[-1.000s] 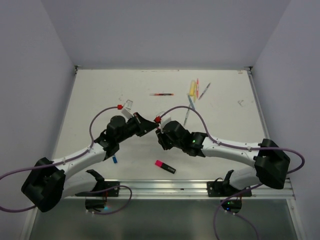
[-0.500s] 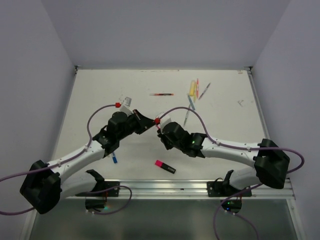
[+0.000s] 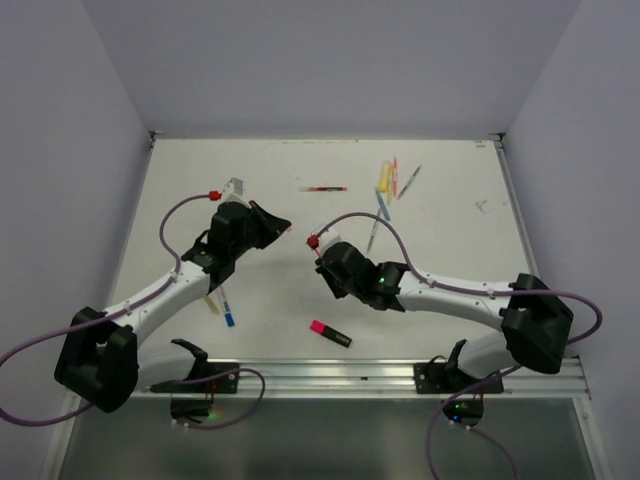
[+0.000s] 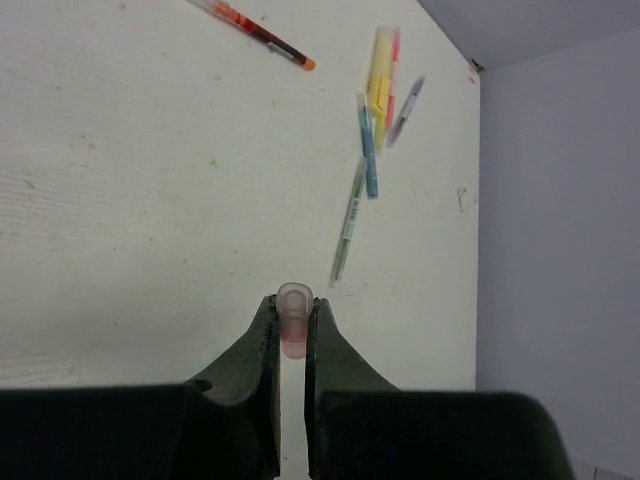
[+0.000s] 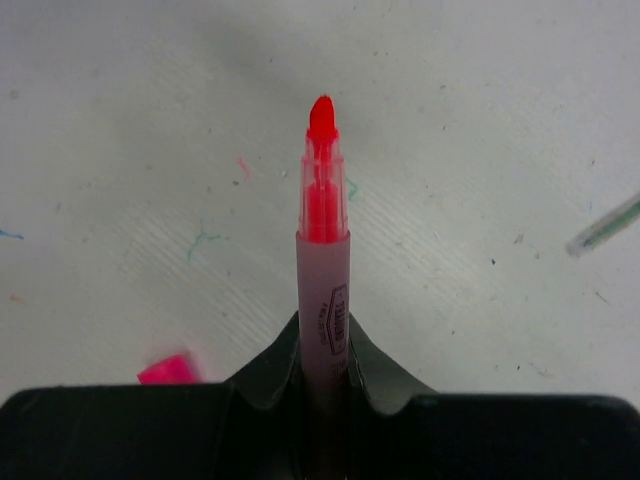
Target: Open the pen caps
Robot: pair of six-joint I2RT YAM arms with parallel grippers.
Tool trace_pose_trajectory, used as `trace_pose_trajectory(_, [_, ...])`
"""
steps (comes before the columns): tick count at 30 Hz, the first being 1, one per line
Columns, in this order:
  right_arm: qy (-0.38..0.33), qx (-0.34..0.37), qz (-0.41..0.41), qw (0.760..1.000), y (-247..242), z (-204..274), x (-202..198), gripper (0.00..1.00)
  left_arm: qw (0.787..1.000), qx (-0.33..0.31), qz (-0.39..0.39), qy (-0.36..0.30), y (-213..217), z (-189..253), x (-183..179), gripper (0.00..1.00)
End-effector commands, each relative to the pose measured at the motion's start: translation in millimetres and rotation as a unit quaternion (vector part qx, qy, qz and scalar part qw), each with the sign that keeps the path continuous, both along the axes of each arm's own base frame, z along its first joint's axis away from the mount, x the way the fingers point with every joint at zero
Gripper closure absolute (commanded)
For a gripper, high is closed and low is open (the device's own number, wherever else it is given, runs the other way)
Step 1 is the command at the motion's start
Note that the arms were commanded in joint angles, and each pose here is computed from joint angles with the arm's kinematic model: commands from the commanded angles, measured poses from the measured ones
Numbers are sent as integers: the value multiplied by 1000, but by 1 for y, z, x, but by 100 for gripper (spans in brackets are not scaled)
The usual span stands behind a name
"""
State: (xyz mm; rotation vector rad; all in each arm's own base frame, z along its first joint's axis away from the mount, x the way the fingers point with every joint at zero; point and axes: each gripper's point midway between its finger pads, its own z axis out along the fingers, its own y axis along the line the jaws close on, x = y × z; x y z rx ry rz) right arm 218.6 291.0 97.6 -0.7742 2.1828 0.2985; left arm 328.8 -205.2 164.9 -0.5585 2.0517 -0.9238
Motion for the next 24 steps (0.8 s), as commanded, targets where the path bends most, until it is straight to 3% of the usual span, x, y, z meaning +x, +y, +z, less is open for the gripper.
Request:
trace_pose_trajectory(1, [0, 4, -30, 1000, 17, 16, 22, 100, 998, 55, -19, -22, 7, -5, 0, 100])
trace_pose_trajectory(9, [54, 30, -33, 998, 32, -2, 36, 100, 991, 126, -31, -16, 21, -25, -6, 100])
trace_pose_trajectory(17, [111, 36, 10, 993, 50, -23, 26, 100, 985, 173, -4, -4, 26, -33, 26, 100])
trace_pose_trajectory(21, [125, 43, 23, 991, 61, -29, 28, 100, 977, 211, 1, 38, 34, -55, 40, 100])
trace_pose_trajectory(24, [139, 35, 34, 989, 66, -41, 29, 91, 974, 219, 3, 55, 40, -66, 56, 100])
